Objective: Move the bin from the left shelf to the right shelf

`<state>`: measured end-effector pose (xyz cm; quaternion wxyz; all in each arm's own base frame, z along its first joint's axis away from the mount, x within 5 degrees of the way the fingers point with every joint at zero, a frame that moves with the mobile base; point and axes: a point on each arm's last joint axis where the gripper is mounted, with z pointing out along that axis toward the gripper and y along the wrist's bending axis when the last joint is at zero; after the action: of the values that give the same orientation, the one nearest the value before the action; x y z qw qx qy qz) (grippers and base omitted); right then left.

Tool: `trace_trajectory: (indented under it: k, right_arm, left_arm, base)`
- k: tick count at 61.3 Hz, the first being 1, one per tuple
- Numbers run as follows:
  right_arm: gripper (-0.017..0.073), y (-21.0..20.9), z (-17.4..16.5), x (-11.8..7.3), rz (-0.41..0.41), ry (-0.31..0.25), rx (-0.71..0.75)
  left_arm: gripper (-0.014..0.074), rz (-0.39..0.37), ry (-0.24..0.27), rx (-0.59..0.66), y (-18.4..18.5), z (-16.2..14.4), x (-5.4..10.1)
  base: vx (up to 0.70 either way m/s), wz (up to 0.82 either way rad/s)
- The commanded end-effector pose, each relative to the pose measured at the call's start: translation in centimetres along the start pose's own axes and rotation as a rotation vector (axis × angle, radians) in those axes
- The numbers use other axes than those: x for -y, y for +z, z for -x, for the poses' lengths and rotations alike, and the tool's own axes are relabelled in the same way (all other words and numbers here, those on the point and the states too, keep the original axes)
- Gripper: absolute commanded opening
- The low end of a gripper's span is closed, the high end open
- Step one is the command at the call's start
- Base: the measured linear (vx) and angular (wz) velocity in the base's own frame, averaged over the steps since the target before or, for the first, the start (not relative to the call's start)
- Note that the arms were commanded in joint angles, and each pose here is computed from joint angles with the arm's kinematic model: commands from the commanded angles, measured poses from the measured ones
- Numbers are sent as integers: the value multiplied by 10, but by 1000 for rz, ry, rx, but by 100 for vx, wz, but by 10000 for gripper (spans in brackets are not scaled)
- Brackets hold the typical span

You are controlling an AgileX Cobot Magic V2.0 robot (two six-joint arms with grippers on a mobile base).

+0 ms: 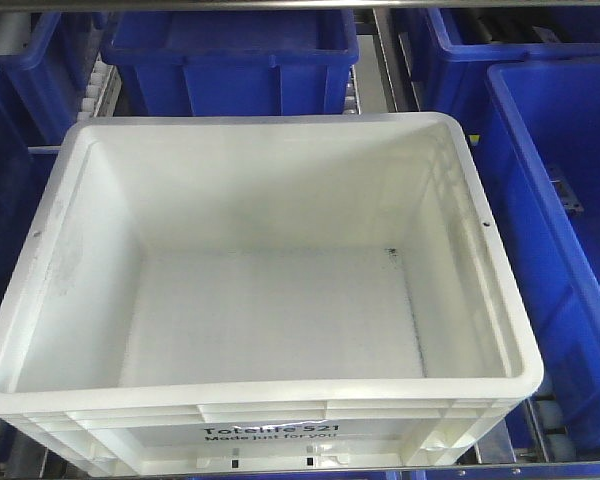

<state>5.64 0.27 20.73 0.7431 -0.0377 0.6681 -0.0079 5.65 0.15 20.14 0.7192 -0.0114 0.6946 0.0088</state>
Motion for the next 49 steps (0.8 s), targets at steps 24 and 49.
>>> trace_trajectory:
  k: [24,49]
  right_arm:
    - [-9,-1,5,0,1,48,87]
    - [-9,-1,5,0,1,46,86]
  left_arm:
    - [39,2,-15,110,-2,15,0]
    - [39,2,-15,110,-2,15,0]
  base:
    - [0,0]
    - [0,0]
